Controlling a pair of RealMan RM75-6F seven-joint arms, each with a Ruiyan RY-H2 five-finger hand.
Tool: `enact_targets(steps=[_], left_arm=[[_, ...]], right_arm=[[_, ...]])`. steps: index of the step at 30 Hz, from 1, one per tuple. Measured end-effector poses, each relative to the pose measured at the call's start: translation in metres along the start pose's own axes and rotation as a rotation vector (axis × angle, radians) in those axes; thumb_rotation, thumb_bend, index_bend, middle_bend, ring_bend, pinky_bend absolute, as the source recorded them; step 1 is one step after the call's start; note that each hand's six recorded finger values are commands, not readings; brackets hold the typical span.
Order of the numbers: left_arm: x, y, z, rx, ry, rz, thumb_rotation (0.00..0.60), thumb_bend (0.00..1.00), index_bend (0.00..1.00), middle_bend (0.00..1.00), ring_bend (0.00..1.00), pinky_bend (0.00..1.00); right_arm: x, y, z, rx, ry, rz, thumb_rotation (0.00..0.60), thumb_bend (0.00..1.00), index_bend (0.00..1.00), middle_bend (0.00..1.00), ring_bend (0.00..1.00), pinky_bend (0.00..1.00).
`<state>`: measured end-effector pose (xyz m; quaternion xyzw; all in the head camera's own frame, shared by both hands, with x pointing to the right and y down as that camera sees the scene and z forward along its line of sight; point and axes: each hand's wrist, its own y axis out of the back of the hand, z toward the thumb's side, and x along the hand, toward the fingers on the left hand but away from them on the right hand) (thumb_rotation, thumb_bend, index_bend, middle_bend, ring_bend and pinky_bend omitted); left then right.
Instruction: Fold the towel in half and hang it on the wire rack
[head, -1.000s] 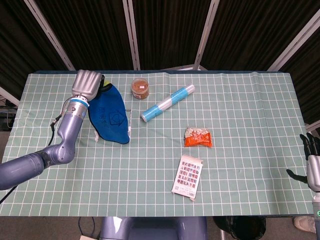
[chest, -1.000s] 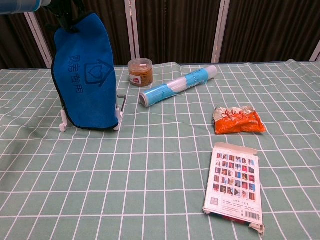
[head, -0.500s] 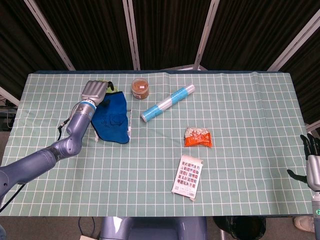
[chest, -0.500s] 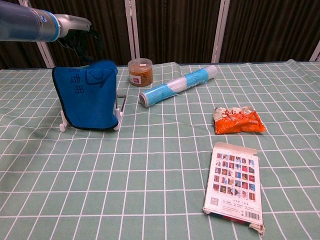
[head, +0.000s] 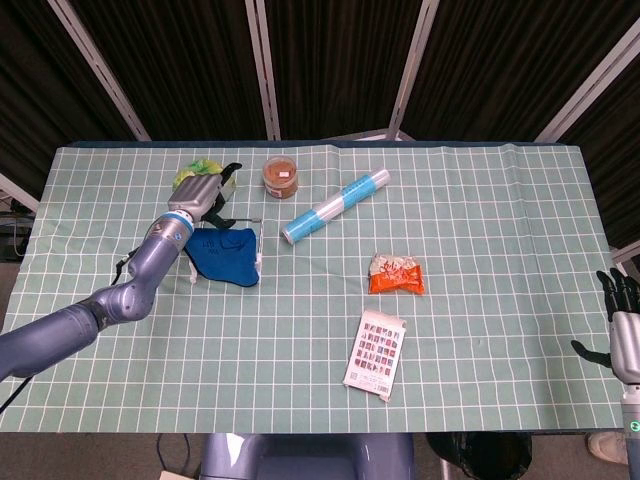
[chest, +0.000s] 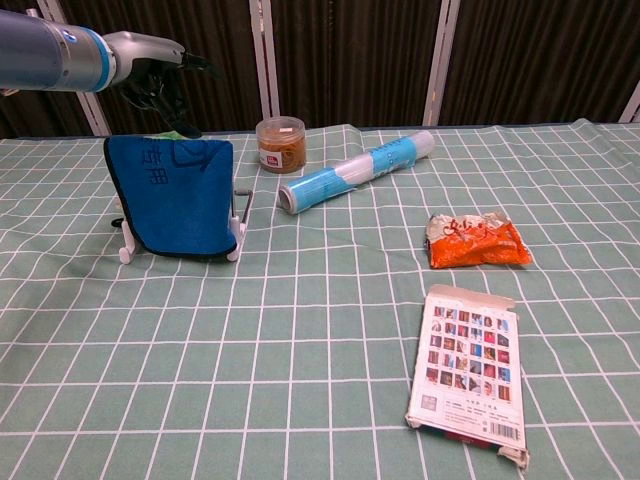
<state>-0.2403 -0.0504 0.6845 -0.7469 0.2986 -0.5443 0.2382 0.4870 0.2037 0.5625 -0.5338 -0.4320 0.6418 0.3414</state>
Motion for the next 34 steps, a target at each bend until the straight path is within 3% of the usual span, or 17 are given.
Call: enact_targets(steps=[2,4,6,8,10,13,18,22,29,34], left_arm=[[-0.009,0.003,-0.005,-0.012,-0.011,0.022,0.600,0.29,0.00,0.86,0.86,1.00],[-0.022,0.007,-0.015,-0.022,-0.018,0.055,0.600,0.28,0.00,0.78,0.79,0.94],[-0.037,0.012,-0.026,-0.024,-0.021,0.093,0.600,0.23,0.00,0.65,0.65,0.75],[-0.058,0.020,-0.043,-0.013,-0.020,0.144,0.600,0.15,0.00,0.36,0.35,0.42],[-0.080,0.025,-0.061,0.005,-0.010,0.191,0.600,0.10,0.00,0.12,0.12,0.18],[-0.110,0.030,-0.087,0.031,0.021,0.247,0.600,0.04,0.00,0.00,0.00,0.01],[-0.153,0.027,-0.115,0.061,0.064,0.309,0.600,0.01,0.00,0.00,0.00,0.00],[-0.197,0.007,-0.137,0.110,0.107,0.314,0.600,0.00,0.00,0.00,0.00,0.00],[-0.262,-0.019,-0.150,0.086,0.156,0.374,0.600,0.00,0.00,0.00,0.00,0.00],[-0.288,-0.036,-0.152,0.080,0.167,0.360,0.600,0.00,0.00,0.00,0.00,0.00]], right_arm=[[0.001,0.000,0.002,-0.002,0.008,0.000,0.600,0.00,0.00,0.00,0.00,0.00],[0.003,0.001,0.004,-0.005,0.021,-0.003,0.600,0.00,0.00,0.00,0.00,0.00],[0.005,0.002,0.007,-0.010,0.034,-0.005,0.600,0.00,0.00,0.00,0.00,0.00],[0.007,0.003,0.009,-0.013,0.045,-0.008,0.600,0.00,0.00,0.00,0.00,0.00],[0.009,0.004,0.011,-0.020,0.058,-0.010,0.600,0.00,0.00,0.00,0.00,0.00],[0.011,0.006,0.015,-0.032,0.074,-0.010,0.600,0.00,0.00,0.00,0.00,0.00],[0.014,0.008,0.020,-0.051,0.100,-0.010,0.600,0.00,0.00,0.00,0.00,0.00],[0.014,0.011,0.024,-0.065,0.124,-0.012,0.600,0.00,0.00,0.00,0.00,0.00],[0.014,0.016,0.028,-0.065,0.146,-0.034,0.600,0.00,0.00,0.00,0.00,0.00],[0.015,0.019,0.029,-0.064,0.155,-0.046,0.600,0.00,0.00,0.00,0.00,0.00]])
